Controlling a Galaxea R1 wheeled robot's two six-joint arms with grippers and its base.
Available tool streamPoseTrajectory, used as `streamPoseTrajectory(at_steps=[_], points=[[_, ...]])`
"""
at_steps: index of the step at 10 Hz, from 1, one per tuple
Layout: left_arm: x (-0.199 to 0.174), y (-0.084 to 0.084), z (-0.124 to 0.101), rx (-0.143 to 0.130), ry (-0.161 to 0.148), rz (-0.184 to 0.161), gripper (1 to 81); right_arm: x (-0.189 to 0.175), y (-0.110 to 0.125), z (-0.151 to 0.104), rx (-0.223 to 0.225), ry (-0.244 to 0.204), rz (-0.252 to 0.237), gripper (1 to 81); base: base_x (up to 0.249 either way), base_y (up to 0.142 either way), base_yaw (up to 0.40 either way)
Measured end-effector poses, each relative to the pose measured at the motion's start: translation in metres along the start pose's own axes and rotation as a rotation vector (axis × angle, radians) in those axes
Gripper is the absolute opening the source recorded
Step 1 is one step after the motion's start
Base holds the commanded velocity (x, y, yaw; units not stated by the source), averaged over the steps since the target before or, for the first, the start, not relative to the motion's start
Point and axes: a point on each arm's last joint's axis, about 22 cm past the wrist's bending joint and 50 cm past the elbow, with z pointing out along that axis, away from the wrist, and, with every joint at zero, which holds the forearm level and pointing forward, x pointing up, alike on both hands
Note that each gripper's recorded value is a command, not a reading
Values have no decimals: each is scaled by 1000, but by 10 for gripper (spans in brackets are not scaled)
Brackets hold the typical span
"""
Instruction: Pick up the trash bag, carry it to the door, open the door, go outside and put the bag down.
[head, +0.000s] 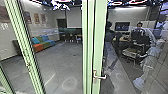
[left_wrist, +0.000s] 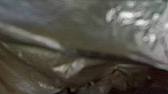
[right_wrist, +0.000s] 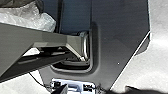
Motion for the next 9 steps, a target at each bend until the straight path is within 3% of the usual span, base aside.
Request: streamPoseTrajectory(at_steps=[1,6,9], points=[[8,0,0,1,10,3,10,10,0,0,-1,16,-3,811,118,0,0],[2,0,0,0,3,0,10,6,1,0,-1,11,1,811,114,0,0],[8,-1,0,1,8,2,10,7,1,0,-1,11,4,811,0,0,0]])
